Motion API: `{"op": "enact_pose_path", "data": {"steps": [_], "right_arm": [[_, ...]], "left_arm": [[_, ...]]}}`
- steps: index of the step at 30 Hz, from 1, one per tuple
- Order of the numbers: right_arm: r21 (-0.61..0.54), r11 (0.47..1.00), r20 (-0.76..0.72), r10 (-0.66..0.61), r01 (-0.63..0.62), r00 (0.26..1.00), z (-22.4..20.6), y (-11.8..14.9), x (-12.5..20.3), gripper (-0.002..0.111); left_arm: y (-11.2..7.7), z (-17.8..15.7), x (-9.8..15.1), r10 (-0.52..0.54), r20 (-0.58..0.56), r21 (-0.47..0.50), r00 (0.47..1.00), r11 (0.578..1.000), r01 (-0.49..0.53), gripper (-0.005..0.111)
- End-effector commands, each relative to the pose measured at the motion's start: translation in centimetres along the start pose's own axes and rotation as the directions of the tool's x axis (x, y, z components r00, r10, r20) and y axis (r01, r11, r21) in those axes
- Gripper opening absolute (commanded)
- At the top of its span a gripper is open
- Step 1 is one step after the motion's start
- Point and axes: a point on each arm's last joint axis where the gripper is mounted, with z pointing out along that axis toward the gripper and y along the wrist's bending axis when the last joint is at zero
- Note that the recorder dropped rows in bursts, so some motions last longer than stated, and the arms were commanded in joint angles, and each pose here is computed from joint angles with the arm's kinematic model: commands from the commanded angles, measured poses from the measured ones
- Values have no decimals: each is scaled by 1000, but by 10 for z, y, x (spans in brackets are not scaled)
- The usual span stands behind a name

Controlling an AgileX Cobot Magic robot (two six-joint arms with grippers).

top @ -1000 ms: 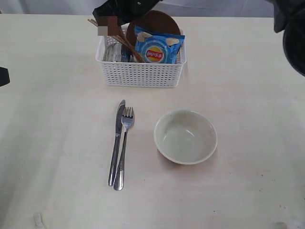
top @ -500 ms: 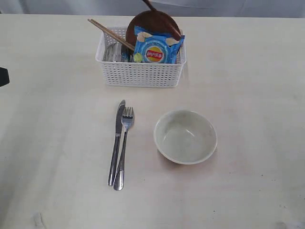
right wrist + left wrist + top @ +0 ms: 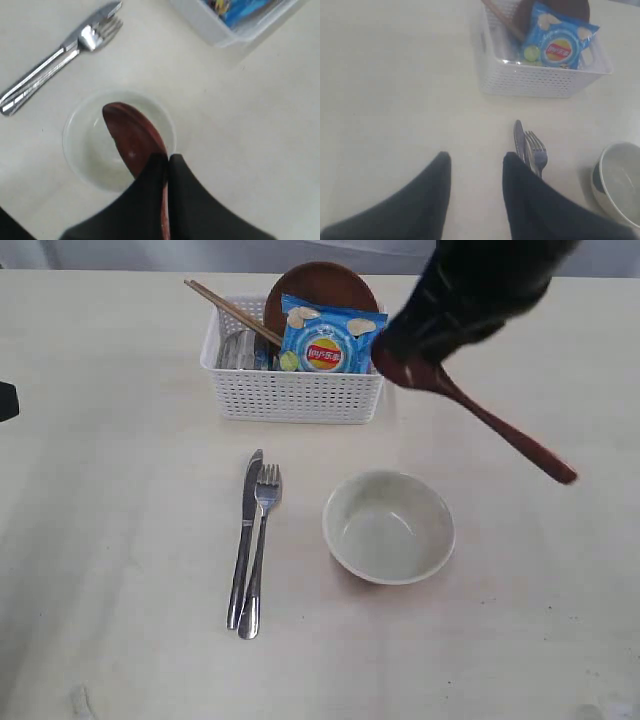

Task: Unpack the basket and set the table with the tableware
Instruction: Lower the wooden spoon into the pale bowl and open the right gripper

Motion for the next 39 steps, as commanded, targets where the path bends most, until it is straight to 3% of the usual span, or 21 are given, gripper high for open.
{"op": "enact_pose_path", "data": {"steps": [1, 10, 16, 39], "right_arm": [[-37, 999, -94, -10, 7, 996, 24, 6, 25, 0], [-89, 995, -30, -37, 34, 999, 63, 18, 37, 0], [-112, 992, -160, -72, 54, 985, 110, 18, 34, 0], [-113, 985, -123, -141, 127, 982, 131, 28, 24, 0]], "left_arm": [[0, 0, 2, 7, -14, -1, 1000, 1000, -7, 34], [0, 0, 4, 7, -31, 1, 999, 1000, -7, 34], [0, 0, 4, 11, -30, -1, 999, 1000, -11, 34], [0, 0, 3, 11, -24, -2, 1000, 1000, -11, 34]]}}
